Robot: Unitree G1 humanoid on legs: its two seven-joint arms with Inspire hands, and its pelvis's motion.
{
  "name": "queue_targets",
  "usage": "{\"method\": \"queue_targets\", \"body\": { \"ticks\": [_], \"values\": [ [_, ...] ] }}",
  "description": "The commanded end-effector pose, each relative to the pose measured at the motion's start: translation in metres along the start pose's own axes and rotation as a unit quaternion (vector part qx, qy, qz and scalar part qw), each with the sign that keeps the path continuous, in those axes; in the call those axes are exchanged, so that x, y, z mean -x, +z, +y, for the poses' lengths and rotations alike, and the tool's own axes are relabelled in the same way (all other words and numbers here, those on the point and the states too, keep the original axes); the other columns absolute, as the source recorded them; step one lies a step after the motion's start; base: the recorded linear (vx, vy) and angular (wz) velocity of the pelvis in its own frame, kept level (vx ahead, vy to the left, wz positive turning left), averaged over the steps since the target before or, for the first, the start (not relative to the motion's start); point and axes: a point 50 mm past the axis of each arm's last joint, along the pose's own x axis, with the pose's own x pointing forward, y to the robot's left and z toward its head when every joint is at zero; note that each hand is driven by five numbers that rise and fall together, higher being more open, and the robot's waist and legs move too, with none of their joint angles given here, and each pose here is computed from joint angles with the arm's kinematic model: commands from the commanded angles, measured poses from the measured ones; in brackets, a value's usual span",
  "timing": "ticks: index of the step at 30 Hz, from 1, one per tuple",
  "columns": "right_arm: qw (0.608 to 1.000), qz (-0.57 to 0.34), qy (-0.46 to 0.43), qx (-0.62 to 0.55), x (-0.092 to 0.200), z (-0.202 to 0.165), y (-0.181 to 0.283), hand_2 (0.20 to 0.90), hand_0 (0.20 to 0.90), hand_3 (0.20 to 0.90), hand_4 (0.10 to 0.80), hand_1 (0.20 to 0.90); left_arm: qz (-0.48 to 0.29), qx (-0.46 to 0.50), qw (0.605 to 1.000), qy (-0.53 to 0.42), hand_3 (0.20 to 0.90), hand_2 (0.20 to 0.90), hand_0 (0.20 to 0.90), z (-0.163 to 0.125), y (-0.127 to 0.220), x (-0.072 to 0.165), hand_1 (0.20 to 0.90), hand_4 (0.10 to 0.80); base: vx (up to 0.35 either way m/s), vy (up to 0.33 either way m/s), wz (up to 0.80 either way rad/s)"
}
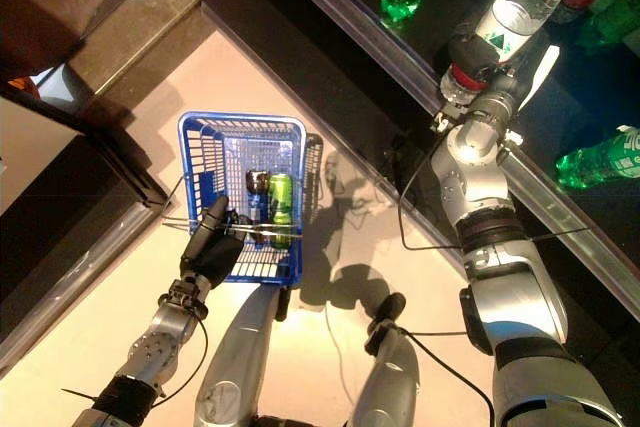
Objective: Pick up the drink and place into the basket.
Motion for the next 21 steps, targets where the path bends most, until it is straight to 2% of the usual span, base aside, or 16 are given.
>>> {"method": "queue_targets", "body": {
  "ticks": [1,5,11,21],
  "values": [
    [0.985,-0.17,0.0,-0.03,-0.016,-0.01,0.083,0.3,0.3,0.2,0.1,0.3,-0.007,-0.06,0.992,-0.113,0.2,0.3,0.3,-0.027,0.02,0.022,0.3,0.1,-0.035,-0.078,0.03],
    [0.983,-0.18,0.016,-0.033,-0.008,-0.006,0.083,0.3,0.3,0.2,0.1,0.3,-0.009,-0.062,0.992,-0.112,0.2,0.3,0.3,-0.027,0.024,0.023,0.3,0.1,-0.033,-0.081,0.02],
    [0.977,-0.194,0.083,-0.026,0.019,0.005,0.075,0.3,0.3,0.2,0.1,0.3,-0.005,-0.066,0.991,-0.115,0.2,0.3,0.3,-0.026,0.023,0.028,0.3,0.1,0.008,-0.075,0.0],
    [0.96,-0.161,0.229,-0.023,0.094,0.022,0.031,0.3,0.3,0.2,0.1,0.3,0.01,-0.035,0.994,-0.1,0.2,0.3,0.3,-0.02,0.002,0.039,0.3,0.1,0.073,-0.009,-0.04]
  ]
}}
